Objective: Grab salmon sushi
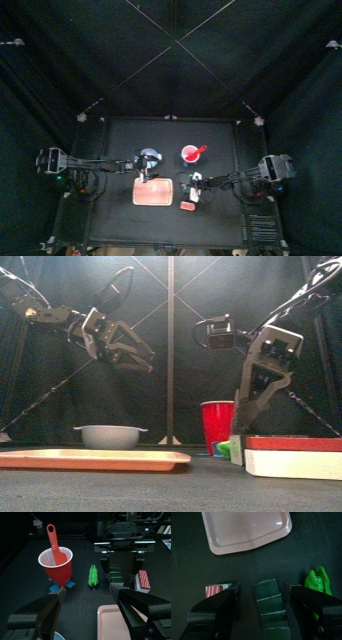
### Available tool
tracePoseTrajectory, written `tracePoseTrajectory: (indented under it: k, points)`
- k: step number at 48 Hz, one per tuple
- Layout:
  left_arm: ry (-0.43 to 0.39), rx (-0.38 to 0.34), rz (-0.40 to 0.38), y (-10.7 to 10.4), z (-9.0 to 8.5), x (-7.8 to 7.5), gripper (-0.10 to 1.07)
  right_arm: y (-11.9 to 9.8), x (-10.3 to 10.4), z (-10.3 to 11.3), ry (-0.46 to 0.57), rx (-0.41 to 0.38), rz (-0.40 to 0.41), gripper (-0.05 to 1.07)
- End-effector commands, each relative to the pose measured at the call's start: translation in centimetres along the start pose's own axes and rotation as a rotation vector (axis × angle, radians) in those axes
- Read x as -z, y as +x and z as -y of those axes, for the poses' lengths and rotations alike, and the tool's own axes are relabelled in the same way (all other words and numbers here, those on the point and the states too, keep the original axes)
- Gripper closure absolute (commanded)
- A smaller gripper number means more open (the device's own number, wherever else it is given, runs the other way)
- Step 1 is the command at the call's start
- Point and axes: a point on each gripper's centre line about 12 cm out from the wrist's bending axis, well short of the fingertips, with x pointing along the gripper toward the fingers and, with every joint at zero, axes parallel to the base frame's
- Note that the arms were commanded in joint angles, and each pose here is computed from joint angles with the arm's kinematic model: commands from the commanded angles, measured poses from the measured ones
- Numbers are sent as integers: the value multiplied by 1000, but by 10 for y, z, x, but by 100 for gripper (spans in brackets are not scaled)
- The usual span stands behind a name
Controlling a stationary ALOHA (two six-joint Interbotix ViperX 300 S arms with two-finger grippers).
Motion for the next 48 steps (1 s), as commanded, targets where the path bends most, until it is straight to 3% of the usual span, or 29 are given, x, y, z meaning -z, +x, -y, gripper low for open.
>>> tracePoseTrajectory:
  k: [1,12,19,28,35,43,48]
  points:
    - [0,-5,26,-1,-2,-7,-6,-12,-15,-4,-1,-18,57,5]
    - [1,-4,24,-1,-1,-8,-6,-48,-29,-8,22,-42,135,5]
    - [0,-5,29,-5,-1,-9,-6,-77,-34,-10,99,-74,174,5]
    - [-4,-4,46,-13,0,-12,-6,-114,-33,-16,314,-160,155,6]
    - [-6,-4,49,-18,0,-11,-6,-130,-33,-24,483,-251,120,6]
    - [-15,3,56,-17,4,-14,-6,-129,-26,-35,722,-347,29,6]
    - [-12,15,57,-16,8,-15,-6,-117,-13,-42,824,-350,-48,6]
